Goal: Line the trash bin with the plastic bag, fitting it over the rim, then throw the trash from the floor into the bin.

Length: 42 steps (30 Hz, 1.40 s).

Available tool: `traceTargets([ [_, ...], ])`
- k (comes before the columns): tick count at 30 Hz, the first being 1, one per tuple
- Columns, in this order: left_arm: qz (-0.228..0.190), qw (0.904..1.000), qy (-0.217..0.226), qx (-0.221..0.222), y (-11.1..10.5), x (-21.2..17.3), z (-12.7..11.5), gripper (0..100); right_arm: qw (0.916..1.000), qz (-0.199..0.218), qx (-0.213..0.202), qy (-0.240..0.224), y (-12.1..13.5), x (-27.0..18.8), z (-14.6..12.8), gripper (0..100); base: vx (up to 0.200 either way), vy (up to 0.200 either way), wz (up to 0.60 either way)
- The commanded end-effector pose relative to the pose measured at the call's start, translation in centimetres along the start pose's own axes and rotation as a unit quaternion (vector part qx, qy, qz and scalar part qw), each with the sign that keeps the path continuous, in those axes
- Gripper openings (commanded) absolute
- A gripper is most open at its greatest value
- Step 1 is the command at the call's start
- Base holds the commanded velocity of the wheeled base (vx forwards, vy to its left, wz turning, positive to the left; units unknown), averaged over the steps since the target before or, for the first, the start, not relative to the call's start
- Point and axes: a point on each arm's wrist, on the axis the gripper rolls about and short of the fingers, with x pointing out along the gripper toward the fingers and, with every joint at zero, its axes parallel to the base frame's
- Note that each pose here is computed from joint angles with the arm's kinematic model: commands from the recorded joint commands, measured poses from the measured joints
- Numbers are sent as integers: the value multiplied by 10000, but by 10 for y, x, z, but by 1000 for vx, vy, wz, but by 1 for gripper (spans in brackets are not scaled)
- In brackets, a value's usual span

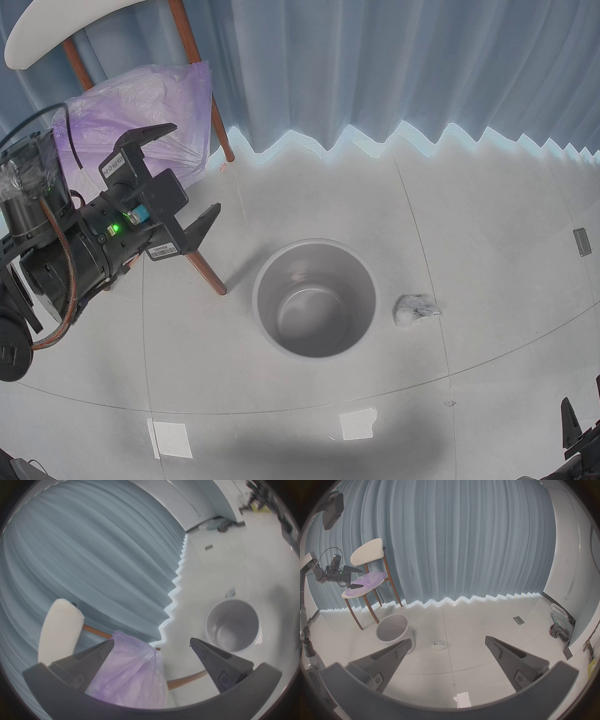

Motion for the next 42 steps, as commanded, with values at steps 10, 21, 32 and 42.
traceTargets([
  [10,-19,9890,1214,851,-31,10,-15,100,10000,0,0,3,0,0,-5,100,0,0,0],
  [21,674,9818,1252,1261,-54,56,-17,100,10000,0,0,3,0,0,-5,100,0,0,0],
  [32,984,9724,1623,1360,-51,75,-23,100,10000,0,0,3,0,0,-5,100,0,0,0],
  [42,1166,9632,1952,1433,-42,83,-34,100,10000,0,0,3,0,0,-5,100,0,0,0],
])
